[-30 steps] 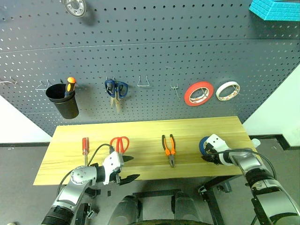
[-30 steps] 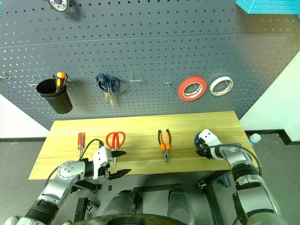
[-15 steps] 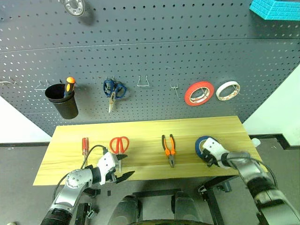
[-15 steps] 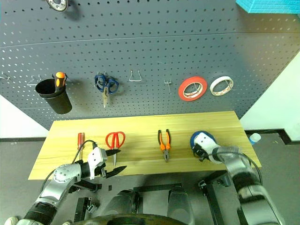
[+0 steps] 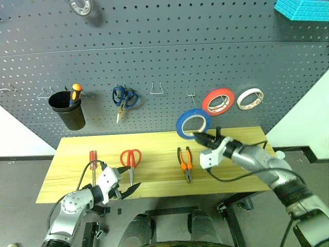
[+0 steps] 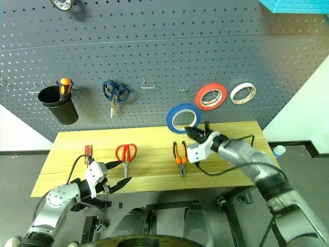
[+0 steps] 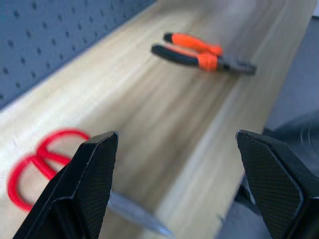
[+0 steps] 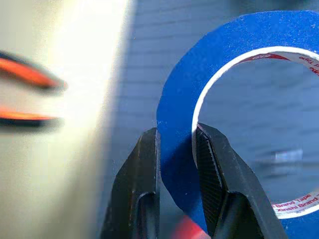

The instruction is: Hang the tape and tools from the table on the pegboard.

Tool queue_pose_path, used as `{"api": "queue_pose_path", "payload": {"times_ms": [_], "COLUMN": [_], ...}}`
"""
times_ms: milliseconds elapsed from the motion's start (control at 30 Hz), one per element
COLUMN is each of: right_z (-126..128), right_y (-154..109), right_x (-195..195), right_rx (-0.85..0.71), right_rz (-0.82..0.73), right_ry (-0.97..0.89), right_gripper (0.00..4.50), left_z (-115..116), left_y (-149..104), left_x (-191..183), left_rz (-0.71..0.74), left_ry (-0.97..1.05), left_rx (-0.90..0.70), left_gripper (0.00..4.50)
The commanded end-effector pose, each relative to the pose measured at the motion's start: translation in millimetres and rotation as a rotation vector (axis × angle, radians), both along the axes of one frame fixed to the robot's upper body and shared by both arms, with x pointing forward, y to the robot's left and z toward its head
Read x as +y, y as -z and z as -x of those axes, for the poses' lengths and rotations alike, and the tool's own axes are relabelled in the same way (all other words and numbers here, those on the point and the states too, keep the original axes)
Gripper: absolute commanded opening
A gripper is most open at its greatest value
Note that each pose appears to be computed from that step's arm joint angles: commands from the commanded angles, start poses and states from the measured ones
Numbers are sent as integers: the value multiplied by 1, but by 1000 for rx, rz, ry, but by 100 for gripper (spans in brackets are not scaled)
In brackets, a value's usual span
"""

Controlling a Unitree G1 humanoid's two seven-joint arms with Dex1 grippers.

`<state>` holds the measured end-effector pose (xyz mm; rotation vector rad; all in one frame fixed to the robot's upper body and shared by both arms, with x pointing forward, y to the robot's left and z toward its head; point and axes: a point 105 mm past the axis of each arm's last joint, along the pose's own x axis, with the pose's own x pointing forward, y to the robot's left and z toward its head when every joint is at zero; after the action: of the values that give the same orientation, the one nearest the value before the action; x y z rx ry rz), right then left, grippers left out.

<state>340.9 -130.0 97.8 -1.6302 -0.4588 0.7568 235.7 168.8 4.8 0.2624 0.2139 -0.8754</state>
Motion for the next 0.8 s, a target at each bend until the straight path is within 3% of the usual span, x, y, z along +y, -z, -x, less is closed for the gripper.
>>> {"api": "queue_pose_path", "payload": {"times_ms": [33,133,267,467,533,633,800], "right_z": [-16,-27,-35,-35,-22,-1,7], "right_y": [-33,-41,-29,-20,-3,24,52], "right_x": [3,1,-5,-11,-10,-7,9], "right_rx": [-129,-125,-32,36,112,255,563], "right_rz": [-6,10,40,55,91,101,-209], "right_ry": [3,29,64,70,28,-23,80], "right_gripper": [66,66,66,262,329,329,329], "left_z": [-10,-15,-18,-20,-18,-17,-18], "left_y": [-20,-26,-31,-37,-40,-44,-50], "left_x": [-2,-7,-13,-18,-20,-22,-22], "left_rz": [18,24,29,32,34,34,-9], "left_ry": [-9,-6,-3,-4,-4,-4,18], "left_rx": [-47,-49,-51,-55,-53,-45,-16], "left_gripper": [396,396,396,396,396,396,396]}}
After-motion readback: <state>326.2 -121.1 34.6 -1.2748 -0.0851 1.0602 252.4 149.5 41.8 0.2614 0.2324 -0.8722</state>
